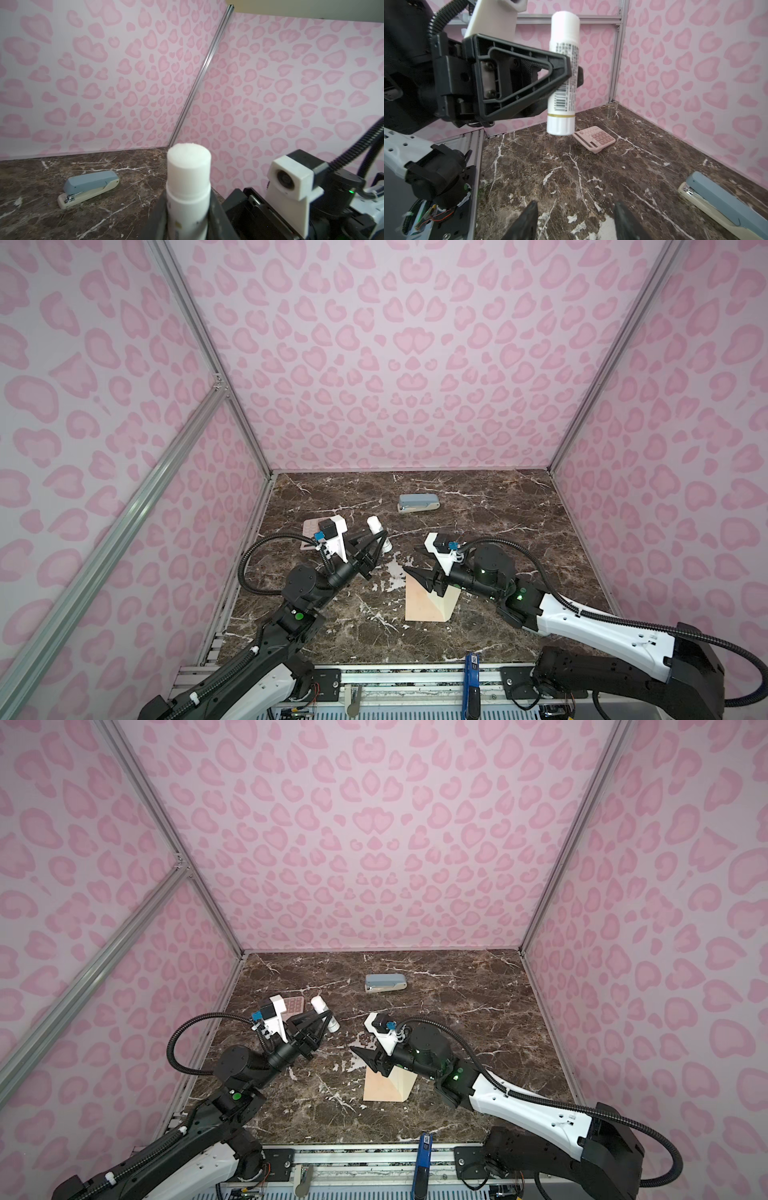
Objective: Place the letter into the envelope and seal it
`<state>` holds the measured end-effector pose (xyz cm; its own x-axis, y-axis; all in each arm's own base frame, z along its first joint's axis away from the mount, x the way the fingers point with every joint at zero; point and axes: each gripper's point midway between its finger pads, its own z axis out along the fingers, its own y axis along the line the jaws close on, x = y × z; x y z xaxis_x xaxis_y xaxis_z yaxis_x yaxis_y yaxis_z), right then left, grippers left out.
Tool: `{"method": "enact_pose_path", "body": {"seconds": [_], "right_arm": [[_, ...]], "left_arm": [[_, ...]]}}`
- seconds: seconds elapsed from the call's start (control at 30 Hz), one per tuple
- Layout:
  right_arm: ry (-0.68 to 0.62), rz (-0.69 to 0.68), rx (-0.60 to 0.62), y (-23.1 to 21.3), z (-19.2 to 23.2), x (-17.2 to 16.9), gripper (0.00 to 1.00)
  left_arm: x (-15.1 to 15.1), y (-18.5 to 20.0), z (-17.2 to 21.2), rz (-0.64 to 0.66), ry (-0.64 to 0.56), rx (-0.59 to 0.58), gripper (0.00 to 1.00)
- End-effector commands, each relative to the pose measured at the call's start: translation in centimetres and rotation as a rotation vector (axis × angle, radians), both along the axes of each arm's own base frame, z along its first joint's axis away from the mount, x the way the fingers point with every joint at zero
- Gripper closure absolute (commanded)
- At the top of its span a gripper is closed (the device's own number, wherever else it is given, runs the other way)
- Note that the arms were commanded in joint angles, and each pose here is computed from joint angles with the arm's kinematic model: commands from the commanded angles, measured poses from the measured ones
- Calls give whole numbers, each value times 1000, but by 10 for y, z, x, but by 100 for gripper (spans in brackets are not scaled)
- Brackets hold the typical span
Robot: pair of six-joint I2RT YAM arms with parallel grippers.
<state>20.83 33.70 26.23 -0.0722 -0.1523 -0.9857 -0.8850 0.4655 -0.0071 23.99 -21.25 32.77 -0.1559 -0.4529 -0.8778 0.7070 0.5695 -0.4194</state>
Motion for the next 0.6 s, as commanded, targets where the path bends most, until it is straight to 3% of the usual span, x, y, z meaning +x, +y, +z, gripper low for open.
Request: {"method": "enact_pose_path", "body": {"seconds": [0.0,0.37,0.57], "right_arm": [[-135,-122,13,6,21,13,43],[-241,-230,13,31,26,24,40],[-245,-229,-10,40,18,28,48]], "left_arm": [[17,17,-8,191,9,51,96],[18,8,-1,218,-5,6,96],[18,6,0,213,-1,-17,96]]}}
